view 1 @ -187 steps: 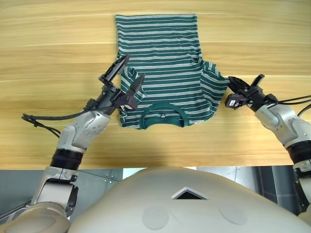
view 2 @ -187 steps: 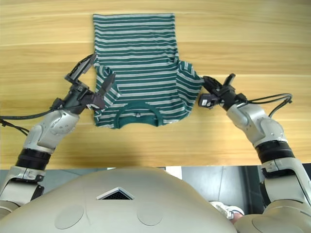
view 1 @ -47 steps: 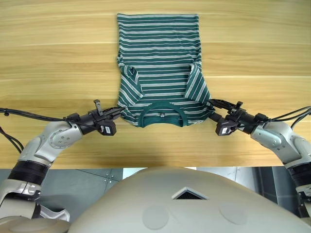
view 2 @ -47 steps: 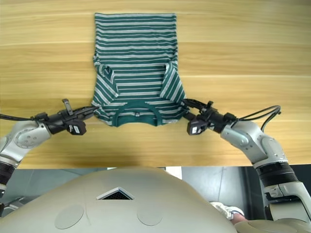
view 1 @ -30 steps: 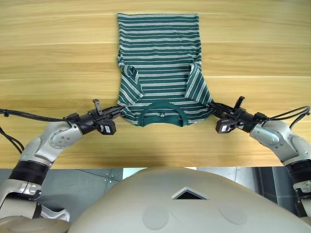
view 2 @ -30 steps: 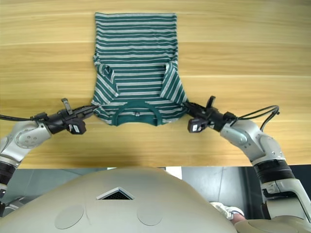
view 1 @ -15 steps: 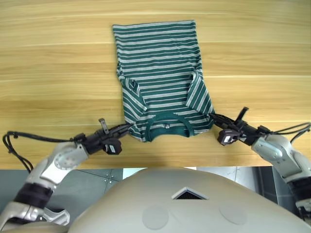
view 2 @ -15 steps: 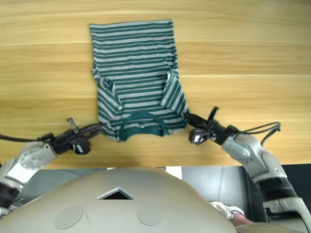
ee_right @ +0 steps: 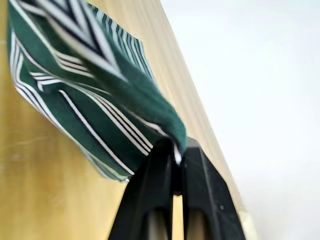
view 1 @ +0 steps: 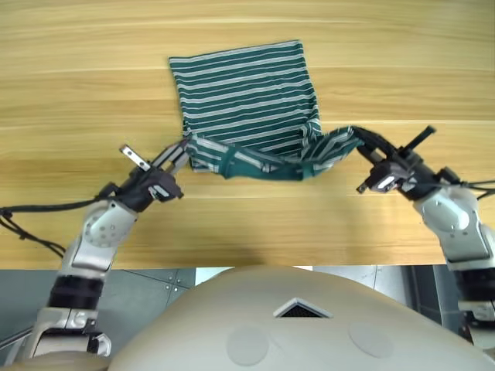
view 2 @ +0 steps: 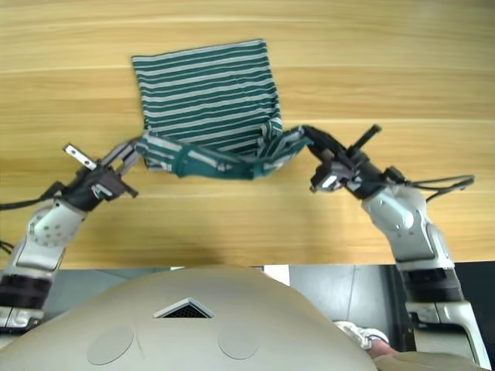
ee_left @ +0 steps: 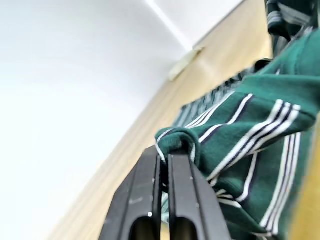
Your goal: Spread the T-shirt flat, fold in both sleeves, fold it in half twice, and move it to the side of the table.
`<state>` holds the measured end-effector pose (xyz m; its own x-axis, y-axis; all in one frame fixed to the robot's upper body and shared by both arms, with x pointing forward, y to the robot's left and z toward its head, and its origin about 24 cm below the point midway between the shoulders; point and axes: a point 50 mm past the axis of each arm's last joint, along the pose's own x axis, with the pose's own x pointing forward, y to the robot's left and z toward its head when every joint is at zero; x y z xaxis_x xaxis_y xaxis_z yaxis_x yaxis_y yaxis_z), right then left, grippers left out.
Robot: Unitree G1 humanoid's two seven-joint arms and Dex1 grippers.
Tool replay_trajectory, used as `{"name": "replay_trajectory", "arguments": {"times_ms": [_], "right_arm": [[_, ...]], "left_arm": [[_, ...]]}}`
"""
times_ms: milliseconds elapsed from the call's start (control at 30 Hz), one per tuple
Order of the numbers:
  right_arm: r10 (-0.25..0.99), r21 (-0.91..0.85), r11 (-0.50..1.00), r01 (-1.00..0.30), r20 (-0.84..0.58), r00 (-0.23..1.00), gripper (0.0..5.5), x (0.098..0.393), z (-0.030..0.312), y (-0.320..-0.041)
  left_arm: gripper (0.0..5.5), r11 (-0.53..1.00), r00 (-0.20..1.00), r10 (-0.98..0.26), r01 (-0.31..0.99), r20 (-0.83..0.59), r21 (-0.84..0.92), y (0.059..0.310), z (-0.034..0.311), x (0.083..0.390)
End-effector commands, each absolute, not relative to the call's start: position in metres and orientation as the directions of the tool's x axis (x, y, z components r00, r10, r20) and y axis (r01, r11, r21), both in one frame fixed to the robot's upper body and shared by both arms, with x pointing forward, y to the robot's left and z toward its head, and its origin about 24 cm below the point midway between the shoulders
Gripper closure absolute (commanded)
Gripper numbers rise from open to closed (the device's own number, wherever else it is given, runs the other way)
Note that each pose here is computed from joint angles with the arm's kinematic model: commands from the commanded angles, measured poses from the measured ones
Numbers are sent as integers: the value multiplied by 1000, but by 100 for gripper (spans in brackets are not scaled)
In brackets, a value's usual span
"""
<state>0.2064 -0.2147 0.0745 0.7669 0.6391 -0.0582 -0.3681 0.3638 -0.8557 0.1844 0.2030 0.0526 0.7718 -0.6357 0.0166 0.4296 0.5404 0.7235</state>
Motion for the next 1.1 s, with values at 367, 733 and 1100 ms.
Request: {"name": "replay_trajectory", "arguments": {"times_ms": [367,733,1100], "right_arm": [[474,-869,457,-191,56,879,550,331,56,-163],[393,-877,445,-183,8,919,550,356,43,-138],[319,-870,454,-193,-44,947,410,371,49,-123]], "left_arm": [[550,689,908,-402,218,114,691,210,42,277],[550,701,956,-289,181,43,690,209,23,312],[452,727,981,-161,192,-108,659,206,13,334]]}}
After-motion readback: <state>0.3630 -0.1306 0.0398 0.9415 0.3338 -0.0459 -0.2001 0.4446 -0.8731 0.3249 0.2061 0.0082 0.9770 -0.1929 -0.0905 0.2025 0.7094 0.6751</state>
